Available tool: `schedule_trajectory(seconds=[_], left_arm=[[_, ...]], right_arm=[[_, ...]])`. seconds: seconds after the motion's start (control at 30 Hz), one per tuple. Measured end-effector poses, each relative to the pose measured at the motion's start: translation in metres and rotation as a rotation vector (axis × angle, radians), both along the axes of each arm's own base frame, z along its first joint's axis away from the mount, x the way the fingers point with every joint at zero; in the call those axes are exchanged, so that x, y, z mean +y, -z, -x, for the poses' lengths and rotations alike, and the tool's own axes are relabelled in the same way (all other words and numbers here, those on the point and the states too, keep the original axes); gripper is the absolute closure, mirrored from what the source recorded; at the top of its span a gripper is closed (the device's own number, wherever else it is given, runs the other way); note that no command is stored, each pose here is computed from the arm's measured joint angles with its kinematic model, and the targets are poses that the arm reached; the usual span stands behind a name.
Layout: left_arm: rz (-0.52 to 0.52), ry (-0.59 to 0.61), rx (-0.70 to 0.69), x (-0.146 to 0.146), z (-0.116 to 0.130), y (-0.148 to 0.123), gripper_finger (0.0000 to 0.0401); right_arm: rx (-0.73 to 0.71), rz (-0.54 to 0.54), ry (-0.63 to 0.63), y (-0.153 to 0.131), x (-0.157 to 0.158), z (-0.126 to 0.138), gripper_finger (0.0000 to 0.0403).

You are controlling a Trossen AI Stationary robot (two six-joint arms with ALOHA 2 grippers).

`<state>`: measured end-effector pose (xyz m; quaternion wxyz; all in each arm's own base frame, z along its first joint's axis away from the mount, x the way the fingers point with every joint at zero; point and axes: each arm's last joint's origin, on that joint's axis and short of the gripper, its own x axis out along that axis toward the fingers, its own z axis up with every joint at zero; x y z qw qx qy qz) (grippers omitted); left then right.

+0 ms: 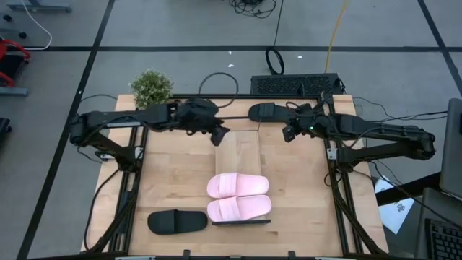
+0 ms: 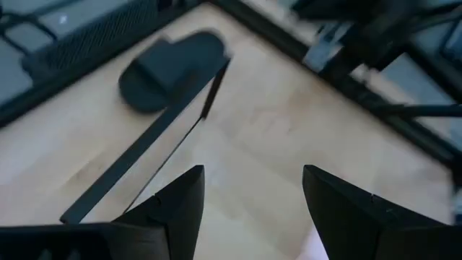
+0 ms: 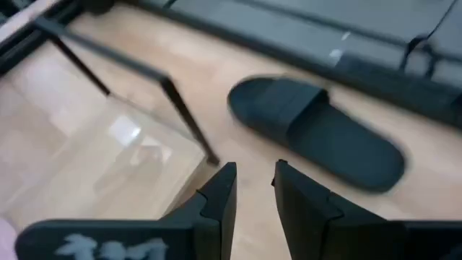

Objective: Pick and place slides into the shelf
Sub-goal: Put the top black slipper on the shelf

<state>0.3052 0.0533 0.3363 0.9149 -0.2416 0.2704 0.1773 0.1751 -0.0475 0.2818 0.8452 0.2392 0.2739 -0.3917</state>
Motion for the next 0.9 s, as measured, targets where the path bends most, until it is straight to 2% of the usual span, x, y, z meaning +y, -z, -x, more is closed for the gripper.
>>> schedule_trajectory(seconds=[0.1, 0.17, 0.23, 0.33, 0.5, 0.63, 0.7, 0.9], left_arm=[[-0.022, -0.026, -0.069, -0.008, 0.011, -0.024, 0.0171], [-0.034, -0.045, -0.087, -0.014, 0.020, -0.034, 0.0171], [-0.030, -0.062, -0.123, -0.018, 0.027, -0.043, 0.0171], [-0.005, -0.068, -0.132, -0.026, 0.038, -0.049, 0.0171], [0.024, -0.075, -0.102, -0.035, 0.045, -0.048, 0.0171], [0.024, -0.072, -0.082, -0.038, 0.045, -0.046, 0.0171], [0.025, -0.071, -0.078, -0.039, 0.044, -0.045, 0.0171], [0.026, -0.072, -0.077, -0.039, 0.044, -0.045, 0.0171]], right_arm=[[-0.052, -0.077, -0.055, 0.029, -0.007, -0.004, 0.0316], [-0.149, -0.098, -0.065, 0.043, -0.016, -0.007, 0.0316], [-0.260, -0.119, -0.045, 0.053, -0.026, -0.006, 0.0316], [-0.339, -0.156, 0.022, 0.064, -0.043, 0.002, 0.0312], [-0.402, -0.227, 0.054, 0.065, -0.065, 0.015, 0.0282], [-0.445, -0.228, 0.081, 0.065, -0.078, 0.018, 0.0249], [-0.449, -0.250, 0.107, 0.069, -0.083, 0.017, 0.0234], [-0.445, -0.327, 0.079, 0.090, -0.098, 0.000, 0.0207]])
